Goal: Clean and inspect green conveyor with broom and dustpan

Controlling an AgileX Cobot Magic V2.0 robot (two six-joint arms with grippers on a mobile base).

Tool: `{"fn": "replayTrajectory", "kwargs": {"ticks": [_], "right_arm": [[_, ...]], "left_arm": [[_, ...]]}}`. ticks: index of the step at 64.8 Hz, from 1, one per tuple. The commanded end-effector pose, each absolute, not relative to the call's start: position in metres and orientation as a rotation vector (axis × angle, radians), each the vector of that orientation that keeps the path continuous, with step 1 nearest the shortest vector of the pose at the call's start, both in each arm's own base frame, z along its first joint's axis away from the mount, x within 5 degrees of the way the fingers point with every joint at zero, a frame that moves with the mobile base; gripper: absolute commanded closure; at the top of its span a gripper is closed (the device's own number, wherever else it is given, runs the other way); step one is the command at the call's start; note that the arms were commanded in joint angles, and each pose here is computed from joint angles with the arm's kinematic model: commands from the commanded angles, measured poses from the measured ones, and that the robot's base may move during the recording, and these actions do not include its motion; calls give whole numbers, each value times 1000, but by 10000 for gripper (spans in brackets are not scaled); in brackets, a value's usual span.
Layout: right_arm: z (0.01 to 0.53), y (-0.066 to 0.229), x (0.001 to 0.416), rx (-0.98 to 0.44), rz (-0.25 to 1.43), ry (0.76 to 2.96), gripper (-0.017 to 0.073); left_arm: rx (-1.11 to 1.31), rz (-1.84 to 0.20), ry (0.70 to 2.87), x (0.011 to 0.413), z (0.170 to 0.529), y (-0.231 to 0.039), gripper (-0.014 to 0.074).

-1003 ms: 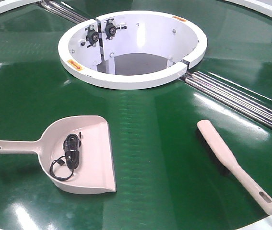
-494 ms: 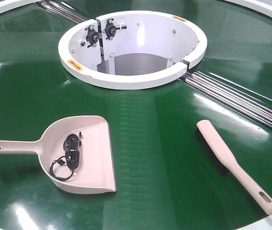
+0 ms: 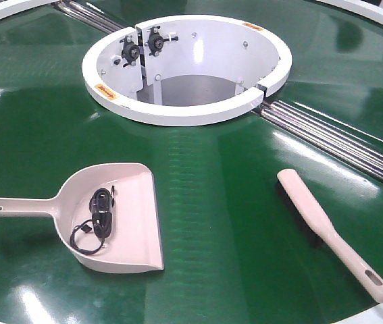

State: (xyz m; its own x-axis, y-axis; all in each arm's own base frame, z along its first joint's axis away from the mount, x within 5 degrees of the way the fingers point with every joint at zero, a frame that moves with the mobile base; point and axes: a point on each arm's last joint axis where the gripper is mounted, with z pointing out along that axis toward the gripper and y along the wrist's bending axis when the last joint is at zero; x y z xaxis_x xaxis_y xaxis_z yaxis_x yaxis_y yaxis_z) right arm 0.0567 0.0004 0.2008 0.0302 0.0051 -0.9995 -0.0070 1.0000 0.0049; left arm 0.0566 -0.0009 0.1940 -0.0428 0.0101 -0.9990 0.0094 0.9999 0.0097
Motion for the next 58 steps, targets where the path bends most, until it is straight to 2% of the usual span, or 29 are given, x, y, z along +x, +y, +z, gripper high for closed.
{"fn": "replayTrajectory", "kwargs": {"ticks": [1, 58], "right_arm": [[207, 0, 56, -12, -7, 1464, 568], [206, 0, 56, -12, -7, 1468, 568]], "left_arm": [[5, -10, 1541, 56, 198, -1, 600], [5, -10, 1541, 56, 198, -1, 600]]}}
